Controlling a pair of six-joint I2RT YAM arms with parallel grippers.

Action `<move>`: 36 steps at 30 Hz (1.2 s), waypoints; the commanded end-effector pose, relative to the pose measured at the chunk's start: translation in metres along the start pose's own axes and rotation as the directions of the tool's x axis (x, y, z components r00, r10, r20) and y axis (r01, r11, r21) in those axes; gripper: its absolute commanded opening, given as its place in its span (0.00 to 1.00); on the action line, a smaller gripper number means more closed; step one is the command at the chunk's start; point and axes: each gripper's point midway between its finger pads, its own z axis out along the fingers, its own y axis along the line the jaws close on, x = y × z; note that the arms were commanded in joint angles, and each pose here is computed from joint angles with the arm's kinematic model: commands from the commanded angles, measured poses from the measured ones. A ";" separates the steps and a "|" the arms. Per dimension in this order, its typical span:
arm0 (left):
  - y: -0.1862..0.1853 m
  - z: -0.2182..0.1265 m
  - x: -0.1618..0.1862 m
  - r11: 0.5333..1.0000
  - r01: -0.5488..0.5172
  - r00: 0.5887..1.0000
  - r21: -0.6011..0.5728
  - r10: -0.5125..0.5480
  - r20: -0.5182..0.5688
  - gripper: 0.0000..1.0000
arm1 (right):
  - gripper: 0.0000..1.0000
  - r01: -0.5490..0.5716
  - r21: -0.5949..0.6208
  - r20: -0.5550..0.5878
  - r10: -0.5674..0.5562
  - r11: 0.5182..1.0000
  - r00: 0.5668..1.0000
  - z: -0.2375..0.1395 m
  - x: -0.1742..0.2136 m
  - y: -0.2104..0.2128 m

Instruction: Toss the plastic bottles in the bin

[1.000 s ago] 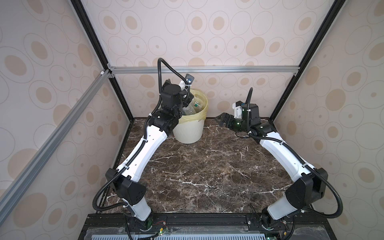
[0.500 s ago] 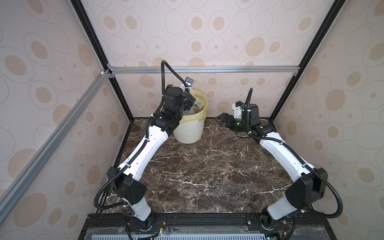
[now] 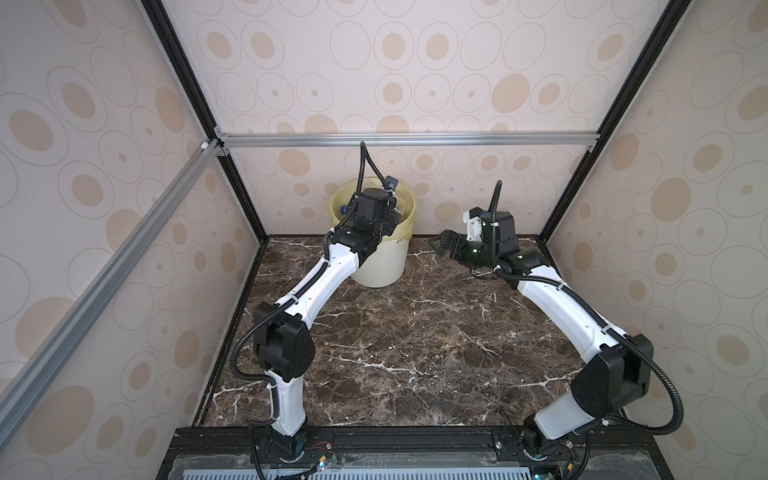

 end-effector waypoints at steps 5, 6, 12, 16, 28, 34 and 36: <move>0.096 -0.016 -0.003 0.968 0.150 0.989 -0.200 -0.148 0.026 0.99 | 1.00 -0.004 -0.029 0.010 0.004 1.000 1.000 -0.003 0.000 0.005; 0.099 -0.017 -0.003 0.967 0.158 0.987 -0.199 -0.155 0.032 0.99 | 1.00 -0.006 -0.031 0.011 0.006 0.999 1.000 -0.003 0.000 0.004; 0.107 -0.014 0.010 0.960 0.189 0.982 -0.208 -0.190 0.012 0.99 | 1.00 -0.007 -0.035 0.010 0.008 0.999 1.000 -0.005 0.001 0.005; 0.113 -0.022 0.003 0.953 0.243 0.970 -0.179 -0.235 0.065 0.99 | 1.00 0.012 -0.020 0.017 -0.012 1.000 1.000 -0.011 0.000 0.005; 0.184 -0.075 0.026 0.849 0.517 0.838 -0.109 -0.476 0.267 0.99 | 1.00 0.103 0.195 0.012 -0.107 0.975 0.994 -0.026 -0.008 -0.036; 0.193 -0.073 0.126 0.793 0.566 0.824 -0.225 -0.545 0.152 0.99 | 1.00 0.086 0.425 0.028 -0.108 0.901 0.994 -0.036 -0.010 -0.099; 0.184 -0.074 0.160 0.798 0.543 0.837 -0.260 -0.537 0.103 0.99 | 1.00 0.071 0.494 0.041 -0.105 0.867 0.994 -0.042 -0.006 -0.121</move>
